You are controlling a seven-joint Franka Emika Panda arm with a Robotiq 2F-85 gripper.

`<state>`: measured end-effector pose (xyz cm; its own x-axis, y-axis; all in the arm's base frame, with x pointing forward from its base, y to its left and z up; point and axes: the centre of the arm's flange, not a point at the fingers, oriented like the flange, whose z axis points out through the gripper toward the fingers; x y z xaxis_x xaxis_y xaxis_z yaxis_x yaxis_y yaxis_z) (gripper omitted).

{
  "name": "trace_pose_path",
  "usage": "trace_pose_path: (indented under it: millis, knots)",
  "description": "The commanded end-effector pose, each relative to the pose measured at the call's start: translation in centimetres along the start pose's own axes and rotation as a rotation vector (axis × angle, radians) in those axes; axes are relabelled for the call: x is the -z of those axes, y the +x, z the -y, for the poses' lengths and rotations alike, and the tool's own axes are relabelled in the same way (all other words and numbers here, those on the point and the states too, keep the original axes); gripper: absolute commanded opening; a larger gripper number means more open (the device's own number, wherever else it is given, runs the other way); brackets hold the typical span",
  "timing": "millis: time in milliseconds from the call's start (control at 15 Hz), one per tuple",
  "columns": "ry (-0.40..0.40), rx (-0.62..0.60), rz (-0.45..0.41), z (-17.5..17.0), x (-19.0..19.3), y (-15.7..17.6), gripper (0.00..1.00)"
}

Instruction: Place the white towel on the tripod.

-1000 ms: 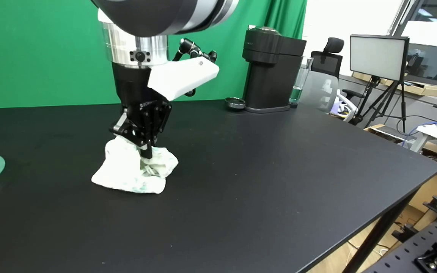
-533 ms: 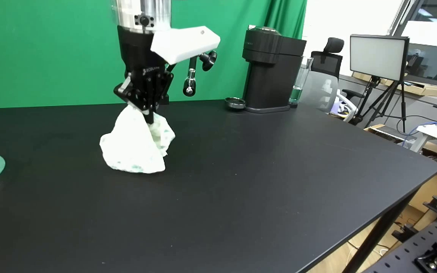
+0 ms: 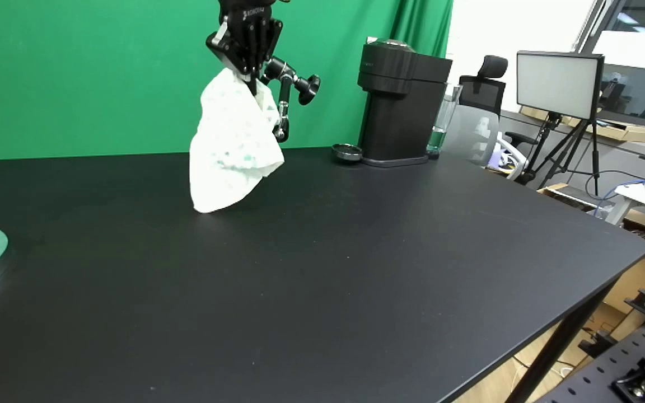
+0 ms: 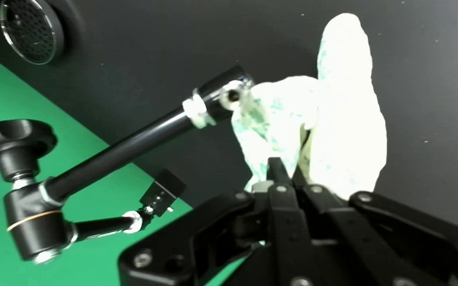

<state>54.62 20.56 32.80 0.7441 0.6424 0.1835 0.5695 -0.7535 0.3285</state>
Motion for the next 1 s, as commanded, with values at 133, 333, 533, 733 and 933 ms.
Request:
trace_pose_path:
  millis: [133, 333, 533, 733, 933]
  knots:
    - [-0.129, -0.088, 0.004, -3.9, 2.5, -1.3, 0.01]
    - [-0.165, -0.144, 0.015, -5.5, 3.3, -2.8, 0.01]
    - [-0.186, -0.201, 0.038, -6.7, 4.0, -4.2, 0.01]
    - [-0.197, -0.233, 0.057, -7.2, 4.4, -5.2, 0.01]
    - [-0.194, -0.244, 0.08, -7.0, 4.3, -5.9, 0.01]
